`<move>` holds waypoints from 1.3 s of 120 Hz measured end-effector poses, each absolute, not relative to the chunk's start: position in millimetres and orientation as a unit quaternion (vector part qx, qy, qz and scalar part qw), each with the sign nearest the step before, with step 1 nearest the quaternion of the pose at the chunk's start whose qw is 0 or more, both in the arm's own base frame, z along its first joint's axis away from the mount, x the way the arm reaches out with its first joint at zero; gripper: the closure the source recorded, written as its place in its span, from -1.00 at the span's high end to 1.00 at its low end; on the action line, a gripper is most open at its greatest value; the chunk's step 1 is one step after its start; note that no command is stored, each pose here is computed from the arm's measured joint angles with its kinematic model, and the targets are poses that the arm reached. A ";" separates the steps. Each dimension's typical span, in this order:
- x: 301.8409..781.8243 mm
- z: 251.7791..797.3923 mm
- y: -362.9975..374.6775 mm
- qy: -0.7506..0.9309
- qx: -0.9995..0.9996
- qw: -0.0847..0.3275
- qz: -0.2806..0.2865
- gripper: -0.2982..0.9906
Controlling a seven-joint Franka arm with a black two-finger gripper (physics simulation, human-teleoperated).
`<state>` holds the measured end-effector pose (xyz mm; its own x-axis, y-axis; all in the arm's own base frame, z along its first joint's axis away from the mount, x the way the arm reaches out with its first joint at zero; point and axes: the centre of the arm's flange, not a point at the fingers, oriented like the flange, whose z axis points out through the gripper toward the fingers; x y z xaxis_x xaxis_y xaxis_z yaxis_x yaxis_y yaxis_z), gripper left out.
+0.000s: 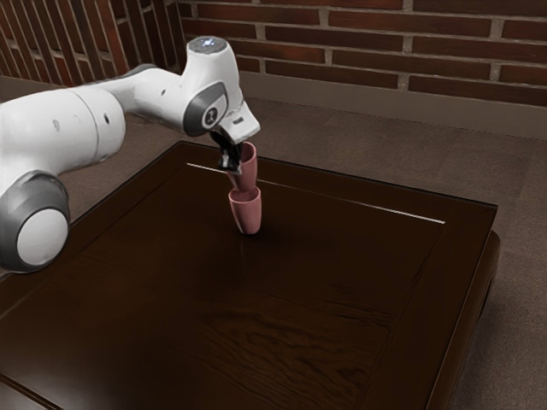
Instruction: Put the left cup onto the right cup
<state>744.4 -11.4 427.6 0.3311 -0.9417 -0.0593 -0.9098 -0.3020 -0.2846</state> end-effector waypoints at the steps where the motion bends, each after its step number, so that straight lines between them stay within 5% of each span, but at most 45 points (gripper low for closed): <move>1: 744.7 427.0 -11.4 0.575 -0.805 0.135 -0.059 -0.68; 144: 737.9 388.9 -14.0 0.570 -0.814 0.101 -0.040 -0.68; 156: 736.5 387.6 -14.3 0.570 -0.814 0.100 -0.037 -0.34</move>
